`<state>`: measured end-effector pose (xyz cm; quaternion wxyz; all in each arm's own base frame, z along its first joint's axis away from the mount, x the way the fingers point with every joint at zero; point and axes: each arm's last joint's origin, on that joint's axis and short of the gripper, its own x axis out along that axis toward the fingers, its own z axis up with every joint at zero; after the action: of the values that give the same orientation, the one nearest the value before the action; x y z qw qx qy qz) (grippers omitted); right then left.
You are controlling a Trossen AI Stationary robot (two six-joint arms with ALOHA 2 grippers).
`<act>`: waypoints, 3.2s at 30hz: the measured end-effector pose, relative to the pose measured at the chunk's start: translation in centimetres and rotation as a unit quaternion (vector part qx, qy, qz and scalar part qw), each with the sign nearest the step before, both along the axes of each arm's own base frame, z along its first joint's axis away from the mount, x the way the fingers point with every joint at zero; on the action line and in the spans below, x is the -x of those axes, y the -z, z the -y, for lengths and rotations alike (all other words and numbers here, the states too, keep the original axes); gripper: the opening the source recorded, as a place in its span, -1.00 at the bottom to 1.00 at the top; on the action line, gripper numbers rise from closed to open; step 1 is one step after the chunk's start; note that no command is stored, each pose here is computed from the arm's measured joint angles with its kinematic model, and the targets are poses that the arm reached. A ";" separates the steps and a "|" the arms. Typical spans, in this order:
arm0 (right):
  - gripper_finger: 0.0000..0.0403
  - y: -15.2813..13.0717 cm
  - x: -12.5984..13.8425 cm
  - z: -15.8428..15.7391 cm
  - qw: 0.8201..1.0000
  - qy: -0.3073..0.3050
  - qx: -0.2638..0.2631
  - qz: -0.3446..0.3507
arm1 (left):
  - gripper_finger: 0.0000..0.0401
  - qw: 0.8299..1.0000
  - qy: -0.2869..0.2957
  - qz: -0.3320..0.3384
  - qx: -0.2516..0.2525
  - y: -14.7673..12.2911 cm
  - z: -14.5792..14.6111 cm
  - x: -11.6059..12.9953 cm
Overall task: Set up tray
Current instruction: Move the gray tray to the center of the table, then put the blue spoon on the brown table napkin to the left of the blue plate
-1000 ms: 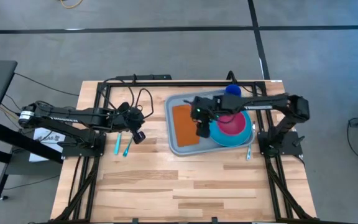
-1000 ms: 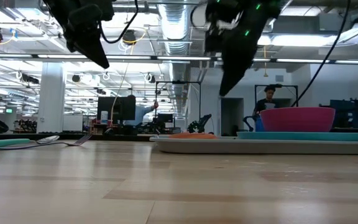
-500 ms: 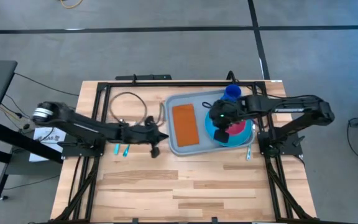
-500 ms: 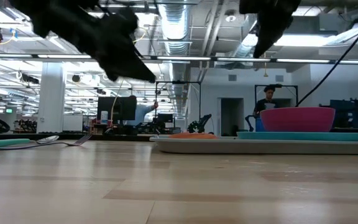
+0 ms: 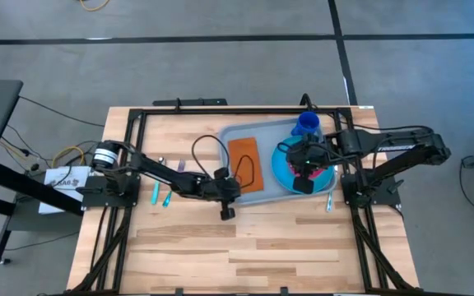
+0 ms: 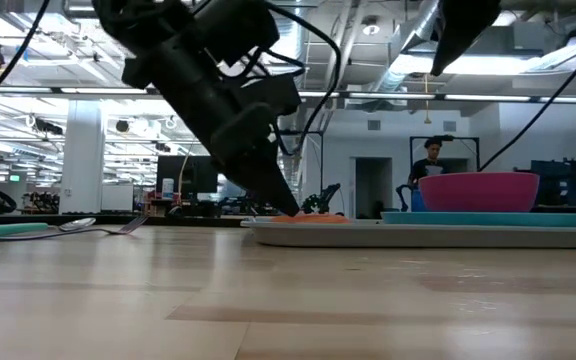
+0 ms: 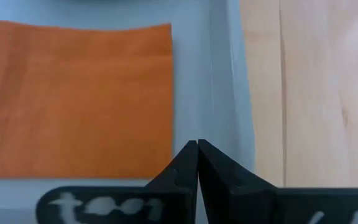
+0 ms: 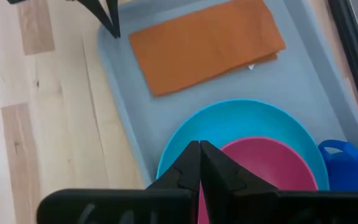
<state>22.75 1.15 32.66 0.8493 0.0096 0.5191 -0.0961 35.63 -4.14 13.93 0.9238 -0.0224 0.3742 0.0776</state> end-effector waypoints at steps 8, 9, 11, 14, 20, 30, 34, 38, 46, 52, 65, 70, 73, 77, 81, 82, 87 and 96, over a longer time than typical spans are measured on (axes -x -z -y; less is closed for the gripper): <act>-1.00 0.0 0.0 -0.1 1.000 -0.001 0.001 -0.001 | -1.00 0.997 0.020 -0.062 0.032 0.0 0.3 0.4; -1.00 0.0 0.0 -0.1 1.000 -0.001 0.001 -0.001 | -1.00 0.997 0.014 -0.069 0.029 0.1 0.2 0.5; -0.99 0.0 0.1 -0.1 1.000 -0.001 0.001 -0.003 | -1.00 0.997 0.006 -0.081 0.021 0.3 0.1 0.7; -1.00 0.0 0.1 -0.1 1.000 -0.001 0.001 -0.003 | -1.00 0.996 0.005 -0.082 0.019 0.3 0.1 0.8; -0.99 0.0 0.1 -0.1 1.000 -0.002 0.000 -0.003 | -1.00 0.993 0.012 -0.118 0.028 0.6 0.1 1.3; -1.00 0.5 1.1 -0.2 0.998 0.029 -0.010 -0.057 | -1.00 0.972 -0.009 -0.232 0.044 0.9 1.1 3.8; -1.00 0.6 1.8 -0.8 0.995 0.045 -0.018 -0.083 | -1.00 0.966 -0.006 -0.258 0.028 0.5 1.9 4.8; -1.00 0.7 2.1 -1.9 0.994 0.049 -0.026 -0.090 | -1.00 0.960 -0.011 -0.281 0.020 -0.2 2.8 6.1; -0.98 0.7 2.7 -4.5 0.995 0.054 -0.038 -0.079 | -1.00 0.962 -0.061 -0.249 -0.092 -2.3 4.0 7.9; -0.82 1.3 3.2 -6.0 0.991 0.099 -0.055 -0.071 | -1.00 0.975 -0.086 -0.168 -0.119 -5.4 3.9 8.6; -0.48 7.4 3.3 -7.9 0.994 0.083 -0.040 -0.052 | -0.97 0.966 -0.217 -0.138 0.017 -12.8 1.3 16.4; -0.43 7.3 2.3 -7.7 0.996 0.084 -0.019 0.008 | -0.79 0.952 -0.254 -0.161 0.052 -12.3 1.1 17.1; -0.42 7.1 2.0 -7.8 0.994 0.098 0.005 0.046 | -0.67 0.946 -0.271 -0.167 0.053 -11.5 0.9 17.3; -0.41 6.9 2.0 -8.4 0.989 0.119 0.016 0.085 | -0.55 0.922 -0.338 -0.175 0.074 -9.8 0.1 17.7; -0.41 6.8 2.3 -9.6 0.980 0.146 0.022 0.135 | -0.50 0.901 -0.386 -0.159 0.115 -7.1 -0.3 17.8; -0.41 6.9 2.4 -10.0 0.979 0.145 0.030 0.143 | -0.50 0.901 -0.387 -0.154 0.122 -6.5 -0.4 17.8; -0.41 8.2 2.5 -12.3 0.976 0.127 0.072 0.161 | -0.50 0.894 -0.406 -0.139 0.128 -3.6 -1.5 18.1; -0.41 10.9 1.5 -13.4 0.979 0.074 0.152 0.116 | -0.50 0.900 -0.405 -0.112 0.118 -1.0 -3.0 18.4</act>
<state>21.22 14.57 21.81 0.8858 -0.0705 0.3941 -0.2348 17.25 -1.09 14.96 0.7550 -0.2719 0.4402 0.4027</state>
